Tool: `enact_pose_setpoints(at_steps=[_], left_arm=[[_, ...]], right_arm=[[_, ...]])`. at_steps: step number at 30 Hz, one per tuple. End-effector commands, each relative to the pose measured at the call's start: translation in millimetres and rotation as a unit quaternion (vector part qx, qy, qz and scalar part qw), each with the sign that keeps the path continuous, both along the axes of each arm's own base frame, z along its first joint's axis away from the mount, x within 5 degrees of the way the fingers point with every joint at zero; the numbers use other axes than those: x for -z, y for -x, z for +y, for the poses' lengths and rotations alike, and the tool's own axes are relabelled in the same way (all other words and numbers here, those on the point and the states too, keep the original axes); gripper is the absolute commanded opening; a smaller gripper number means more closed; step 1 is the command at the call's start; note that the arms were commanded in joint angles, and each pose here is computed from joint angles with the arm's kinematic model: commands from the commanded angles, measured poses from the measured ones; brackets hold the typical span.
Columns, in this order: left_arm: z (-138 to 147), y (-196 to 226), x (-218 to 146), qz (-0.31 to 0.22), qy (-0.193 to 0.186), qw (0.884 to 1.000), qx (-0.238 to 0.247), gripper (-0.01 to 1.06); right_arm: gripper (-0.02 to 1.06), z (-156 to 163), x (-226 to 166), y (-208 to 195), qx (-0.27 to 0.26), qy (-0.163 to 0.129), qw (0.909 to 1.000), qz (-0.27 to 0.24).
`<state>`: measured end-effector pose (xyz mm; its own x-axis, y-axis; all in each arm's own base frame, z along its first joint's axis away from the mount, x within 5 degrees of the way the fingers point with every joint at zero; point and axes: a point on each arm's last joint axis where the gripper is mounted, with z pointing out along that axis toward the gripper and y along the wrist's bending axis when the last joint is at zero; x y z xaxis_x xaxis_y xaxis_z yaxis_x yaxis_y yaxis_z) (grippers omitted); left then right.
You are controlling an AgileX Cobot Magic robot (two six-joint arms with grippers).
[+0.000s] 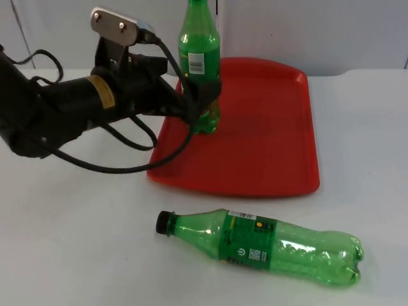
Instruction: Place the bottle upright on the tray.
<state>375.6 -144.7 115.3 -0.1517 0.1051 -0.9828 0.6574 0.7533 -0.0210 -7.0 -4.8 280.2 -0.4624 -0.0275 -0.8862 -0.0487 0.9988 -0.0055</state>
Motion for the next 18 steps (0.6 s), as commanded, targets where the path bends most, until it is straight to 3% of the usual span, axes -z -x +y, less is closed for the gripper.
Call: enact_pose_setpoints(at_steps=[1, 9, 16, 18], left_arm=[[9, 12, -22, 0.006, 0.001, 1.000, -0.024, 1.05], [28, 28, -85, 0.071, -0.003, 0.991, -0.111, 1.05], [52, 66, -165, 0.056, -0.033, 0.982, -0.178, 1.05], [56, 73, -173, 0.059, -0.033, 0.980, -0.189, 1.05]], right_arm=[[1.05, 0, 0, 0, 0.000, 0.000, 1.0000, -0.003], [1.05, 0, 0, 0, 0.000, 0.000, 1.0000, -0.003], [1.05, 0, 0, 0, 0.000, 0.000, 1.0000, -0.003], [1.05, 0, 0, 0, 0.000, 0.000, 1.0000, -0.003]])
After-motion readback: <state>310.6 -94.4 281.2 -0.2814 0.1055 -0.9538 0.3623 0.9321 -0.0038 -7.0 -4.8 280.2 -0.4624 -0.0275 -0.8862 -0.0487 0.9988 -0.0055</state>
